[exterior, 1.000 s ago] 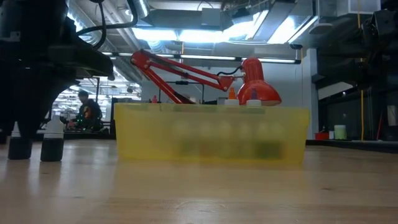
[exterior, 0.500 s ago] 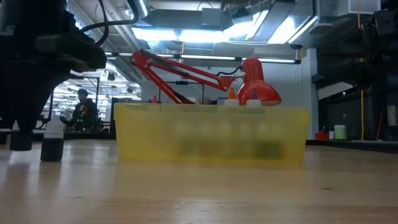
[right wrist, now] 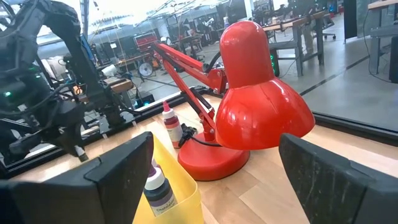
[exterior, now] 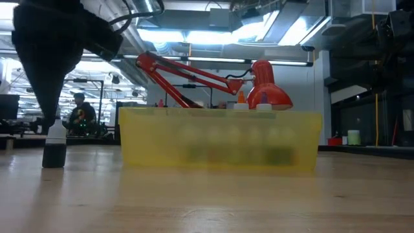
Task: Pick & Place food coloring
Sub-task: Put the small black food bottle into the yellow bin
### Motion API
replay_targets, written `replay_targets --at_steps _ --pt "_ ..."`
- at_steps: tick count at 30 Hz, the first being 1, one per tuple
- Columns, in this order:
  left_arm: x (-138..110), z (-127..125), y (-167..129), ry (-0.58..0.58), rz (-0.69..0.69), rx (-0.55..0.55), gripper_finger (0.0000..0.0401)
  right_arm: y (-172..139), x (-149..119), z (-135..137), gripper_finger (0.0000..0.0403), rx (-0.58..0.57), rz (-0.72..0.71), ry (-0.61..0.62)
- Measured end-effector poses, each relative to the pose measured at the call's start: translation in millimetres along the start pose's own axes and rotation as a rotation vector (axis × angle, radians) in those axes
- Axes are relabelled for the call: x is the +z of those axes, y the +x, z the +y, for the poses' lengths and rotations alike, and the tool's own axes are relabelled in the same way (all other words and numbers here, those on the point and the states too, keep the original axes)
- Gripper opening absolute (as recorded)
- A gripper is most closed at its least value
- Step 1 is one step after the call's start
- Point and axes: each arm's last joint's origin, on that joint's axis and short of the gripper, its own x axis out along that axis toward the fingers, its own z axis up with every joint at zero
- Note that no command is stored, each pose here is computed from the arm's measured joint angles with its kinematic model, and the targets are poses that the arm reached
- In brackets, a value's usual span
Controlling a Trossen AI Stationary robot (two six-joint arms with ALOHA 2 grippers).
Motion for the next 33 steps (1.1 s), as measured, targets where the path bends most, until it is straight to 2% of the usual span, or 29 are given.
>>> replay_targets --at_steps 9,16,23,33 --pt "13.3 19.0 -14.0 0.274 0.006 -0.037 0.0063 0.0 0.0 0.0 0.0347 0.0 0.0 -0.001" --pt "25.5 27.4 -34.3 0.44 0.03 0.027 0.0063 0.0 0.0 0.0 0.0347 0.0 0.0 0.0" --pt "46.8 16.8 -57.7 0.485 0.03 0.027 0.0063 0.0 0.0 0.0 0.0347 0.0 0.0 -0.001" --pt "94.6 -21.2 -77.3 0.52 0.006 0.005 0.0063 0.0 0.0 0.0 0.0347 0.0 0.0 -0.001"
